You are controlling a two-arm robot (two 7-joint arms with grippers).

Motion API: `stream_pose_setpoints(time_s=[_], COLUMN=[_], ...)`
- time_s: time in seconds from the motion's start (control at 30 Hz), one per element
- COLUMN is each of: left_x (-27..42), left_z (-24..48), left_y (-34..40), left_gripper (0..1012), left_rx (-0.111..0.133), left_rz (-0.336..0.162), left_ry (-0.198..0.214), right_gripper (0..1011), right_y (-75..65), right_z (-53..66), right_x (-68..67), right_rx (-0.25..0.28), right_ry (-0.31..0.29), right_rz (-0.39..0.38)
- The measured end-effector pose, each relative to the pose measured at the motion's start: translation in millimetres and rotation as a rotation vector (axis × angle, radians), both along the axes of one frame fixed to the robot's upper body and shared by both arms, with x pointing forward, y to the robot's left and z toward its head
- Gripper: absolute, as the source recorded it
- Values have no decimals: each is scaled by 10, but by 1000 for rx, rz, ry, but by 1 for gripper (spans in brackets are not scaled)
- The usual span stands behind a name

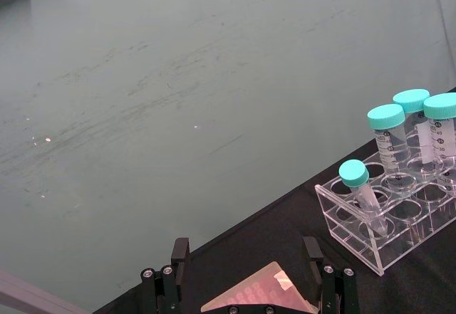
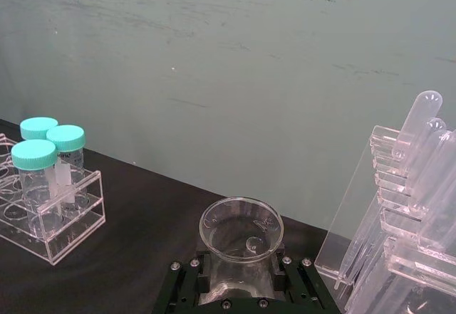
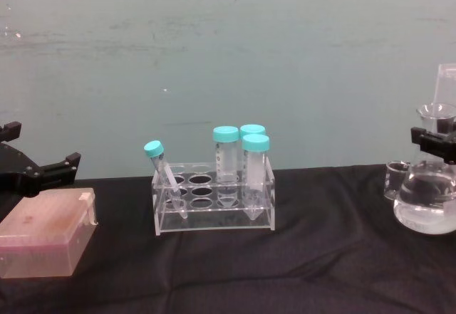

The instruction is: Place the experimental apparatus aside using one hand.

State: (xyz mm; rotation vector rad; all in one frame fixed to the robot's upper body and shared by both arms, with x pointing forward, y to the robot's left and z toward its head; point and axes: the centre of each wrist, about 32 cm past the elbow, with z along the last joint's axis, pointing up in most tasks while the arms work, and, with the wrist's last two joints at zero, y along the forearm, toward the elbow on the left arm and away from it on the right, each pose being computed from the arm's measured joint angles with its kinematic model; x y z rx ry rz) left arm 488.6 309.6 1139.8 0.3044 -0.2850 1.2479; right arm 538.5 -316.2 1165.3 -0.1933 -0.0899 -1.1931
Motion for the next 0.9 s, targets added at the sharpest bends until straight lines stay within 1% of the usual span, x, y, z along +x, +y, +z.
stream_pose_setpoints(time_s=[0.43, 0.9], left_x=[0, 0], left_z=[0, 0], left_y=[0, 0], left_gripper=[1000, 1000], left_rx=[0, 0], left_rz=[0, 0], left_ry=[0, 0], right_gripper=[451, 451], right_y=[-15, 7], right_z=[-15, -40], right_x=[30, 77], right_rx=[11, 15], right_ry=[3, 11], right_rz=[9, 31])
